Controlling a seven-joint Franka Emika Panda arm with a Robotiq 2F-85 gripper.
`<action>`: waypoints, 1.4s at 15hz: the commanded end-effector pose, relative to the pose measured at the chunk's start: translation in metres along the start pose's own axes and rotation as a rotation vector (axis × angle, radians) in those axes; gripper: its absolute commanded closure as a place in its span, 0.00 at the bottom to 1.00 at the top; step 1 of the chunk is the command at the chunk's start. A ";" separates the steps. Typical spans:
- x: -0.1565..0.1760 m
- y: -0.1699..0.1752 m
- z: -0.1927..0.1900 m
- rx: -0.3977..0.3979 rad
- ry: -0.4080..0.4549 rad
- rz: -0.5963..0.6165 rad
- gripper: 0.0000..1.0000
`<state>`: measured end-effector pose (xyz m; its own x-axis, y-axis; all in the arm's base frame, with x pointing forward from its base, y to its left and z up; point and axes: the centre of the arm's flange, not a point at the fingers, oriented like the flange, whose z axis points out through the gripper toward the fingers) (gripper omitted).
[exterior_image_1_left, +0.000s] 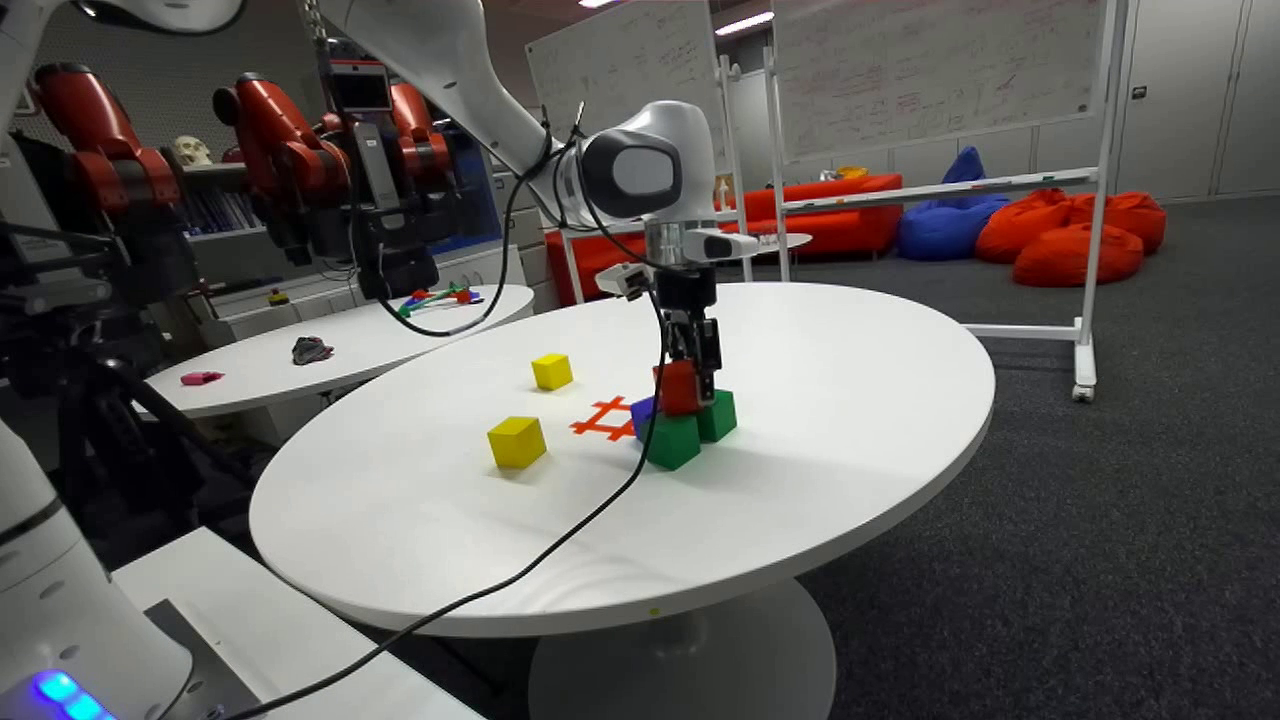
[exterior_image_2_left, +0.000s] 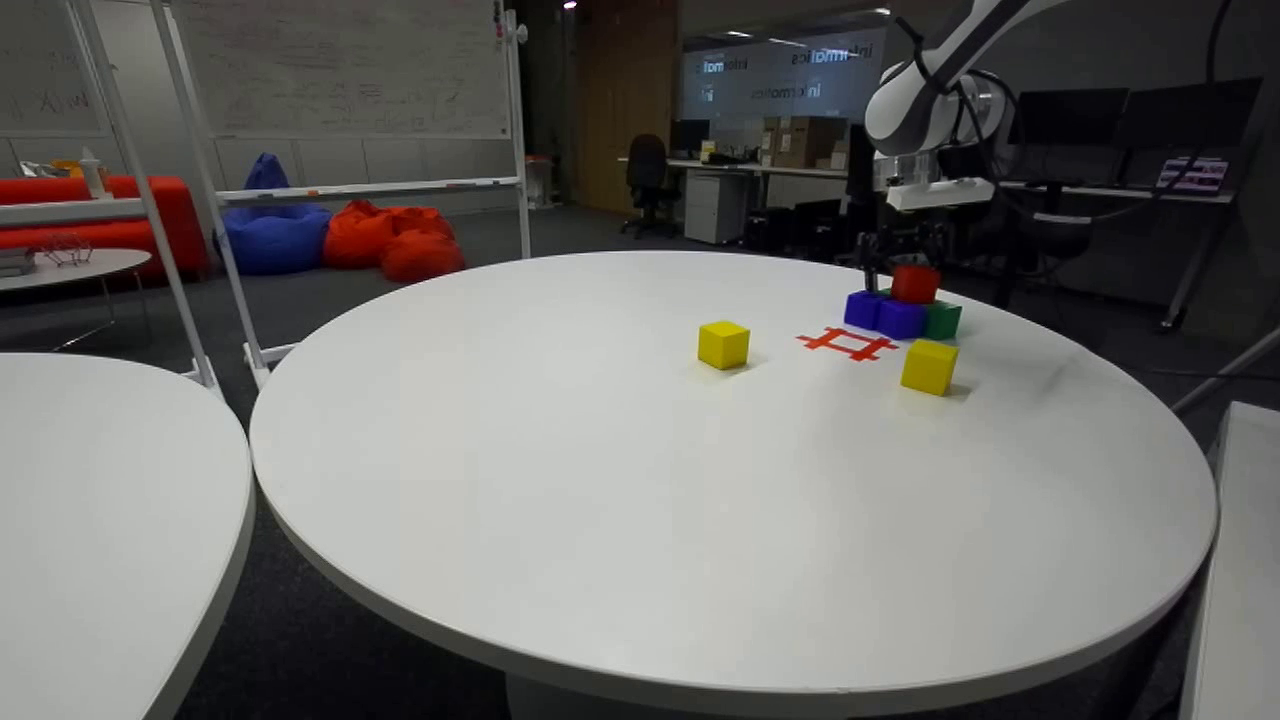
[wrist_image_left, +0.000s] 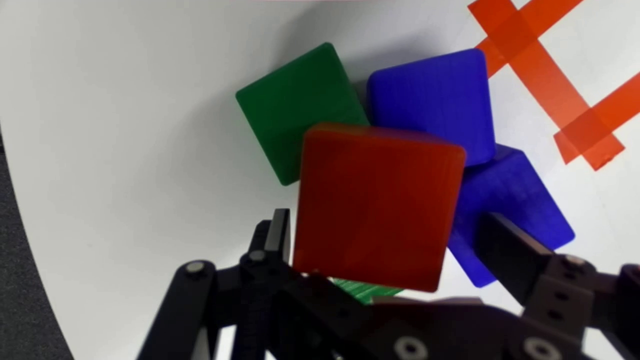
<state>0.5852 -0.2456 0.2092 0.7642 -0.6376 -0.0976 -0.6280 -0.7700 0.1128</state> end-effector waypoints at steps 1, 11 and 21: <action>-0.008 0.024 -0.002 0.042 0.002 0.032 0.00; 0.003 0.028 0.003 0.036 -0.018 0.062 0.00; 0.002 0.028 0.003 0.036 -0.018 0.062 0.00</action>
<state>0.5687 -0.2691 0.2088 0.7213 -0.6839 -0.1098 -0.6789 -0.7294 0.0834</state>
